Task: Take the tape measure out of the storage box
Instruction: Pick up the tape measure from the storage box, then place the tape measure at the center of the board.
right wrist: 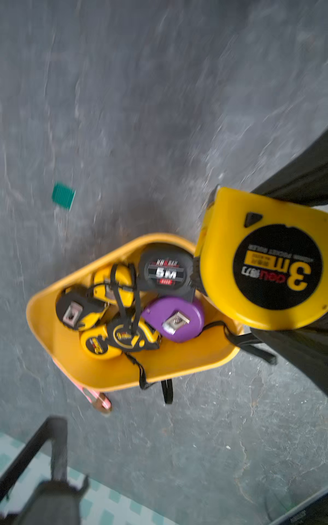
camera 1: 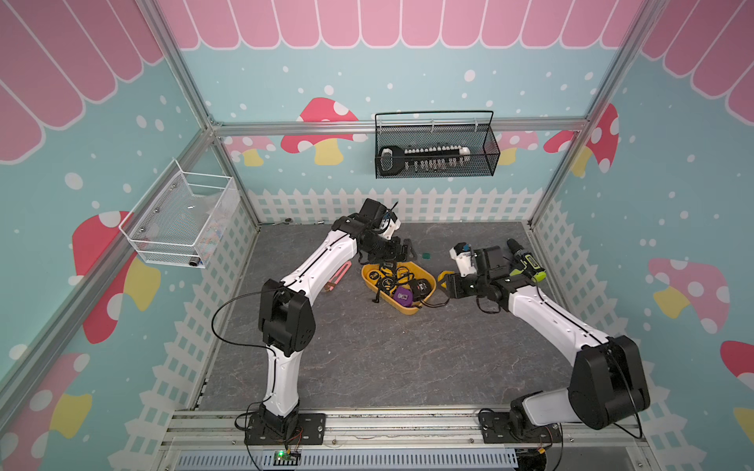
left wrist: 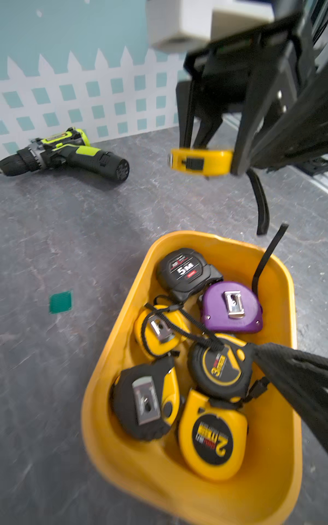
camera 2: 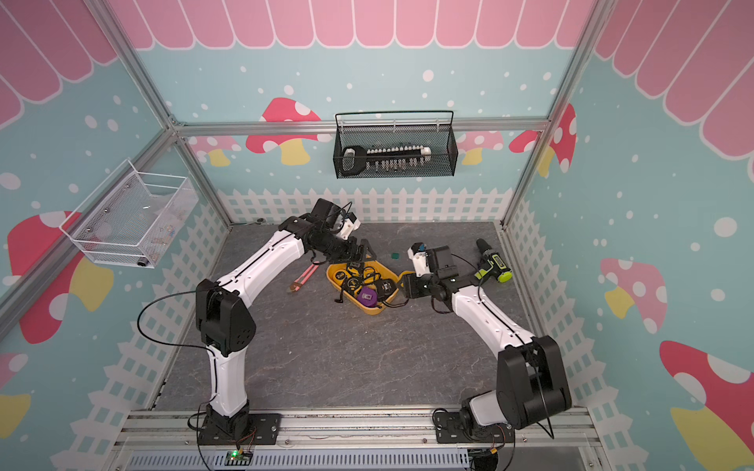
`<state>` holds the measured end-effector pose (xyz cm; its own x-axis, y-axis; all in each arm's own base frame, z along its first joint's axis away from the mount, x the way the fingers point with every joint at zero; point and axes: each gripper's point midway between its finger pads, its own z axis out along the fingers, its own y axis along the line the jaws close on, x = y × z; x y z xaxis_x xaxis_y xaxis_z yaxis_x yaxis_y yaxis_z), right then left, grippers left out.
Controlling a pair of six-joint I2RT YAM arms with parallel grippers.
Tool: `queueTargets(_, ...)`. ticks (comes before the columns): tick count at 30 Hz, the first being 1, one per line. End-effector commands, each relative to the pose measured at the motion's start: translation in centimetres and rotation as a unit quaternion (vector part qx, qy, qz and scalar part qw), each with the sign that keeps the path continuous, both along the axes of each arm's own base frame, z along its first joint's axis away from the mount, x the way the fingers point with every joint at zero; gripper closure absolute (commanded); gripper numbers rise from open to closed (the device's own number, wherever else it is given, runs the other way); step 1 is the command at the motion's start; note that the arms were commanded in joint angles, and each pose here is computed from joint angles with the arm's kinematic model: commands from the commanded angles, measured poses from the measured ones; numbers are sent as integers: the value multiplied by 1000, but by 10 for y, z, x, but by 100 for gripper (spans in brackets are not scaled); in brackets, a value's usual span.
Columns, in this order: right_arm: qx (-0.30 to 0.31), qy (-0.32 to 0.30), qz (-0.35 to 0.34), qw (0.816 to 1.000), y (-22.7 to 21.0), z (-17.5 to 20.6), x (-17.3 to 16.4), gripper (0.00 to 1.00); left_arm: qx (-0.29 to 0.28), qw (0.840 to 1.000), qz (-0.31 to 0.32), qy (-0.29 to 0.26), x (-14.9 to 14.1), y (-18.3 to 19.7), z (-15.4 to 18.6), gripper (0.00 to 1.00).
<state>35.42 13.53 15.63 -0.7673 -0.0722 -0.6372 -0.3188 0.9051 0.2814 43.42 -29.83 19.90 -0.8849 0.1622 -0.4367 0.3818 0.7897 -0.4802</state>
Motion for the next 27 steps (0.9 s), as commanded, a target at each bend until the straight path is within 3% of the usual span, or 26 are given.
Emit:
queueTargets(1, -35, 75, -36, 996, -40, -30, -36, 62, 117, 993, -14, -10, 8, 14, -45, 1)
queueTargets(5, -67, 127, -62, 988, -68, -59, -53, 61, 199, 978, -50, -27, 8, 10, -72, 1)
queueTargets(13, -64, 203, -67, 975, -75, -110, -58, 60, 276, 960, -14, -52, 35, 26, -92, 1)
queueTargets(19, -86, 254, -85, 960, -83, -129, -61, 57, 300, 952, -17, -60, 43, 29, -98, 1)
queueTargets(27, -155, 283, -125, 938, -111, -134, -64, 52, 282, 952, -98, -74, 13, -10, -92, 1)
